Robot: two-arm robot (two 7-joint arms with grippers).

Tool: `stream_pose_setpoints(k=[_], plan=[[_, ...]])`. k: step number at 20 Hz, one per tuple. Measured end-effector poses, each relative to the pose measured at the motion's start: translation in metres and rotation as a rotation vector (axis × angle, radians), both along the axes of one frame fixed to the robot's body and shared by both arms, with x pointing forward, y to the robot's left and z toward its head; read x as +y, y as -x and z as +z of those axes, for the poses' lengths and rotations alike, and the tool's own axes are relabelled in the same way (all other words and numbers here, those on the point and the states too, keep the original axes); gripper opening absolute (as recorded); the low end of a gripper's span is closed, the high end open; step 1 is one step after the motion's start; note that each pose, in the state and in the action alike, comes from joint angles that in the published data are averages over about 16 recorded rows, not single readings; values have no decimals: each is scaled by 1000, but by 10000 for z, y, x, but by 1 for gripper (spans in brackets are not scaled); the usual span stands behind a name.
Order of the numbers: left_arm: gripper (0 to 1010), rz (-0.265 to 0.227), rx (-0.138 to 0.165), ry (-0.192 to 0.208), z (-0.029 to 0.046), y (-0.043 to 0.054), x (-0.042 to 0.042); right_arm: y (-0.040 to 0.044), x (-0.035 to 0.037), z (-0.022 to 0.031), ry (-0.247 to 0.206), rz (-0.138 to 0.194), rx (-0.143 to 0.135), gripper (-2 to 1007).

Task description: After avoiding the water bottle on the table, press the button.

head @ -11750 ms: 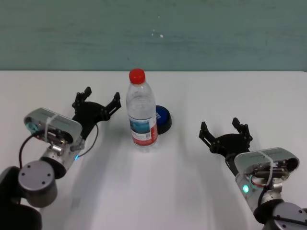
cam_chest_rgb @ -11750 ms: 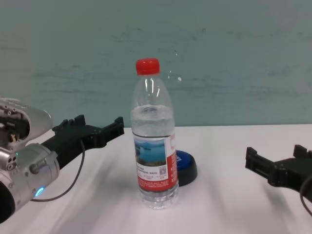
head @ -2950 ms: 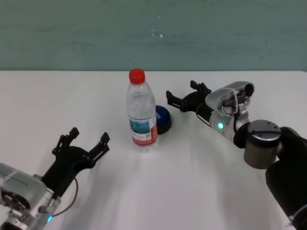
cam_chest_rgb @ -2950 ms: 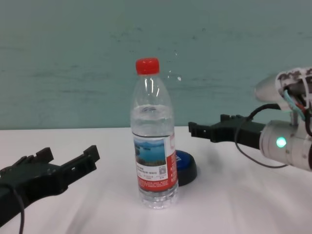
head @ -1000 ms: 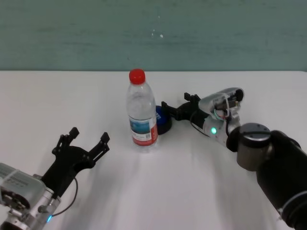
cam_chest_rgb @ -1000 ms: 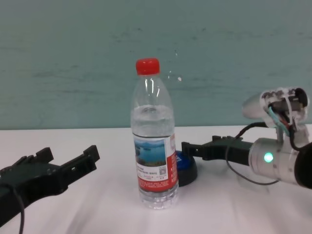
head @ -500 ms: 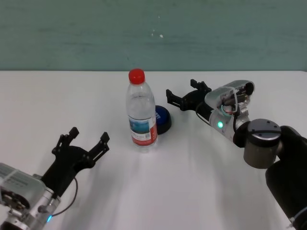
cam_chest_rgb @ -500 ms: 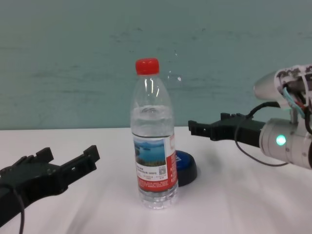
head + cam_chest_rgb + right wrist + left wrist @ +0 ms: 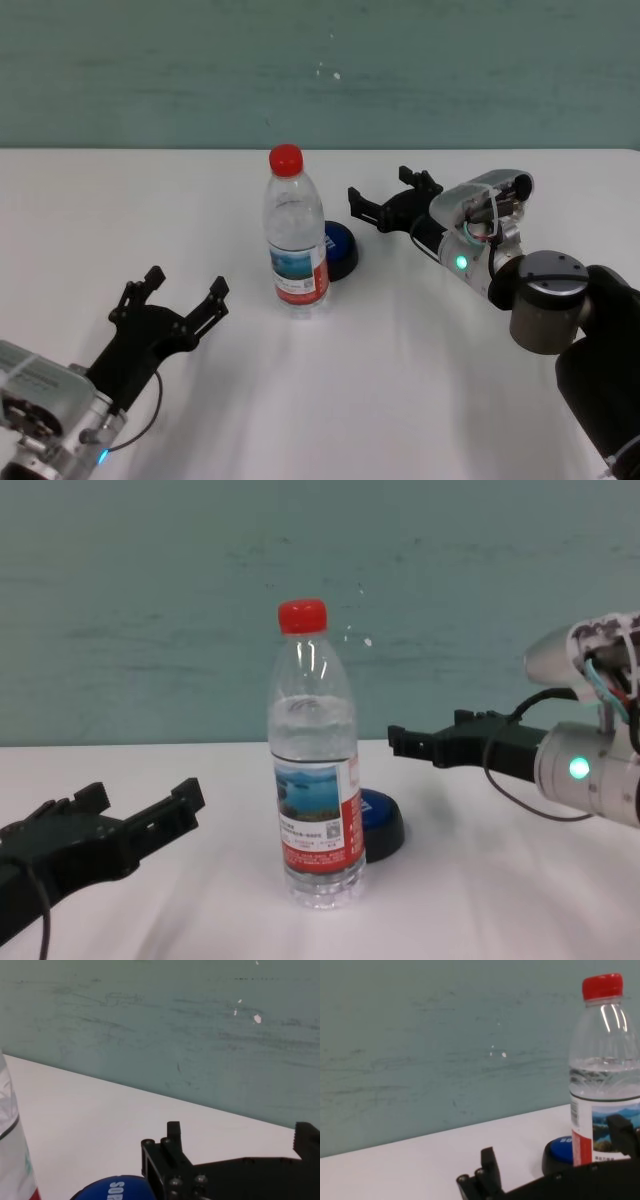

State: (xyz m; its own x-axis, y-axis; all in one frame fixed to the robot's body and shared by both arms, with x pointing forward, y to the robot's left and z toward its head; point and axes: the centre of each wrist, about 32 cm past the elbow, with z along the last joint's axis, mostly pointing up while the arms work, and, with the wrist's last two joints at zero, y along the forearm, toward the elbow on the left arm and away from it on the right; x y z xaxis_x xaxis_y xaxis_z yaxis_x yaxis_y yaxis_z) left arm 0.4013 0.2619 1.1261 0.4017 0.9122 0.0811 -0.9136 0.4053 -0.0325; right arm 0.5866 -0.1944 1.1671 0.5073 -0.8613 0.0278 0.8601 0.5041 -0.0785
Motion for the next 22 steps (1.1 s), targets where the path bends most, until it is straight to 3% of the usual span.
stream_pose_setpoints(k=[22], plan=[[1010,0,0,0,0,0,0,99,-6,-152,-48,-14,-62,1004]])
